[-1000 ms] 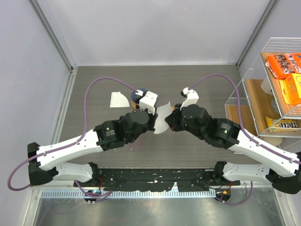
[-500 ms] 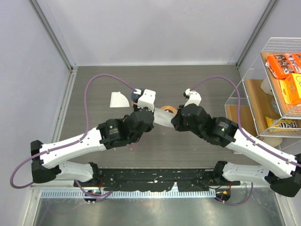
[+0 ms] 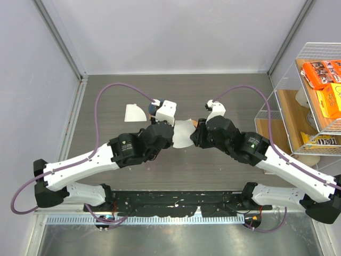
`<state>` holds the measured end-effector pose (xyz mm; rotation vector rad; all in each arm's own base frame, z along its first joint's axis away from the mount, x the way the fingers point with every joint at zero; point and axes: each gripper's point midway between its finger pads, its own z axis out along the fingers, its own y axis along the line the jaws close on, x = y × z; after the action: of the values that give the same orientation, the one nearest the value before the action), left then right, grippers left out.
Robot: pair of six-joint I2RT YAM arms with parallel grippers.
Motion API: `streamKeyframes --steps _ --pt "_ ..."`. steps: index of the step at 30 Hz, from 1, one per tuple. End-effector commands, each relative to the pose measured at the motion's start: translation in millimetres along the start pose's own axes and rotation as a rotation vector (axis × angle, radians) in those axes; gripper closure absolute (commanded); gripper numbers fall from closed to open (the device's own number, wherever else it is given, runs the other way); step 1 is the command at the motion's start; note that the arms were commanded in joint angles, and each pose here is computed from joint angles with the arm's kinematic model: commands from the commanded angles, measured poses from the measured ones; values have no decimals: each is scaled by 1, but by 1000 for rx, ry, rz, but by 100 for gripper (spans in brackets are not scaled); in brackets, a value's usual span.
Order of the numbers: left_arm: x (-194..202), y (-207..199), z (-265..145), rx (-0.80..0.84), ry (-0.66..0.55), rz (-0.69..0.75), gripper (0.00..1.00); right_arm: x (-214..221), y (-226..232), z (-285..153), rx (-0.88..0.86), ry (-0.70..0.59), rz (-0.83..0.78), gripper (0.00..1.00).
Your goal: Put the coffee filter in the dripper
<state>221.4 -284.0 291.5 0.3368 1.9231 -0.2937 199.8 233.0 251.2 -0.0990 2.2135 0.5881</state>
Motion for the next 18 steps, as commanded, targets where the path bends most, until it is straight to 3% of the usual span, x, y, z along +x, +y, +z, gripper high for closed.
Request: streamKeyframes --steps 1,7,11,13,15,18 --pt "-29 -9 -12 58 -32 -38 92 -27 31 -11 -150 -79 -39 66" --pt "-33 -9 -12 49 -18 -31 96 -56 46 -38 -264 -207 -37 45" --pt "-38 -3 -13 18 -18 -28 97 -68 43 -57 -308 -291 -46 26" --pt "-43 -1 -14 16 -15 -33 98 -72 38 -66 -321 -342 -33 8" --pt "-48 3 -13 9 -13 -37 98 -74 35 -77 -352 -387 -15 1" --pt "-55 8 -10 5 -13 -48 98 -78 34 -93 -422 -466 7 5"
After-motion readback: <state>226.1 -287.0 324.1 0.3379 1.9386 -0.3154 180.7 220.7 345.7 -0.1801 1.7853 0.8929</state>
